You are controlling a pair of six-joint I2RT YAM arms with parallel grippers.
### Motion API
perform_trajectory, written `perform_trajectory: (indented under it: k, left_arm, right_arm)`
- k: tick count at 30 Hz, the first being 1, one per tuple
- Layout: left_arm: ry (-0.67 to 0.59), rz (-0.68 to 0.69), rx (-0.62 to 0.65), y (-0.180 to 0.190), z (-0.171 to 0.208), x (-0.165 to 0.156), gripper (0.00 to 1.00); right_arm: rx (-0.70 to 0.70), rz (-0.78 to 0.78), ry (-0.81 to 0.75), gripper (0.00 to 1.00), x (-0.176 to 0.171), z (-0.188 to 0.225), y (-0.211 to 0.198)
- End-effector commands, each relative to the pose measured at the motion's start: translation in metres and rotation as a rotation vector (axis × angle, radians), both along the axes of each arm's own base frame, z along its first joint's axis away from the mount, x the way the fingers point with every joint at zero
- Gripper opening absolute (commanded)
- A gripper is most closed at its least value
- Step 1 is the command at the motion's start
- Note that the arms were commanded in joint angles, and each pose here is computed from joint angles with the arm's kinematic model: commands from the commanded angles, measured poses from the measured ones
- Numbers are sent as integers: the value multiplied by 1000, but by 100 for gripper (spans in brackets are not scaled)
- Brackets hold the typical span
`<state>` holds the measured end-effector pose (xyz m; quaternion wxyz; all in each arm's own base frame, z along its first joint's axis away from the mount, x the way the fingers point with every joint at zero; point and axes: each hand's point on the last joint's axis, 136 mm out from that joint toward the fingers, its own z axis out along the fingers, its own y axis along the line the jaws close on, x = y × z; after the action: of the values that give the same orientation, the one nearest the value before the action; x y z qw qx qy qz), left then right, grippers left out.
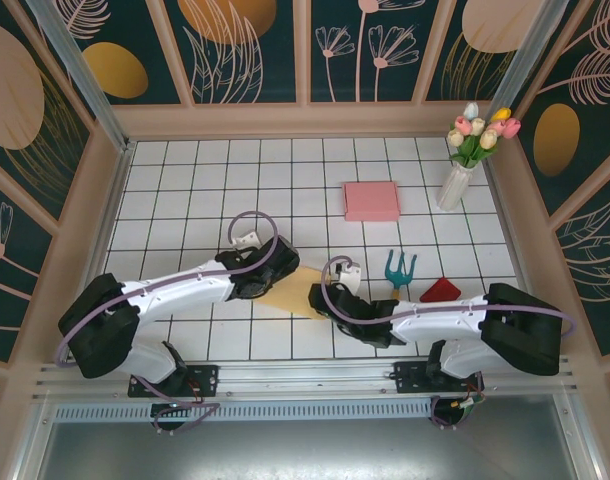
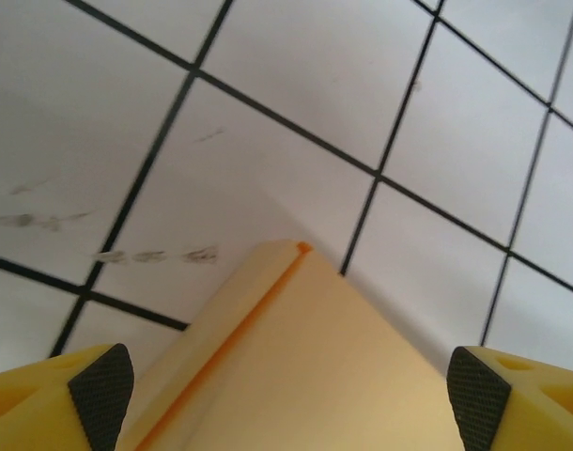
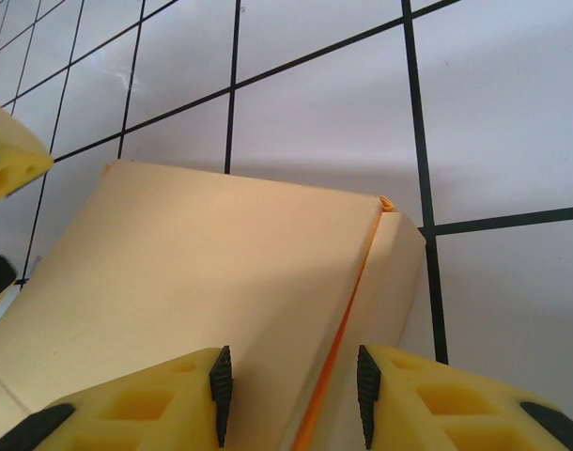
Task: Fold the paper box
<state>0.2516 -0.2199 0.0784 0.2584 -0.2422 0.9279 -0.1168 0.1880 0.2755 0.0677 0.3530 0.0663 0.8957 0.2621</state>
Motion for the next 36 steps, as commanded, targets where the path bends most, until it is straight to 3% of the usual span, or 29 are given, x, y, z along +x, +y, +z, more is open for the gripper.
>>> perform_trajectory:
  k: [1,4,11,16,24,36]
  left_arm:
    - [57,-36,133,26,1,-14,90]
    - [77,-59,154,33,-4,-22,90]
    - [62,-60,33,33,5,-36,87]
    - [53,-51,49,36,11,-34,87]
    - [125,-85,55,22,-9,-40,87]
    - [138,-119,32,-1,-11,-45,87]
  right_arm:
    - [-19,-22,-1,43,0,-4,-7]
    - [-27,-20,4,43,-1,-6,-6]
    - [-63,-26,23,43,-2,-18,-9]
    - [-93,-32,43,43,-4,-31,-14]
    - [-105,-34,45,43,-6,-35,-18]
    - [-120,-32,43,43,-6,-40,-21]
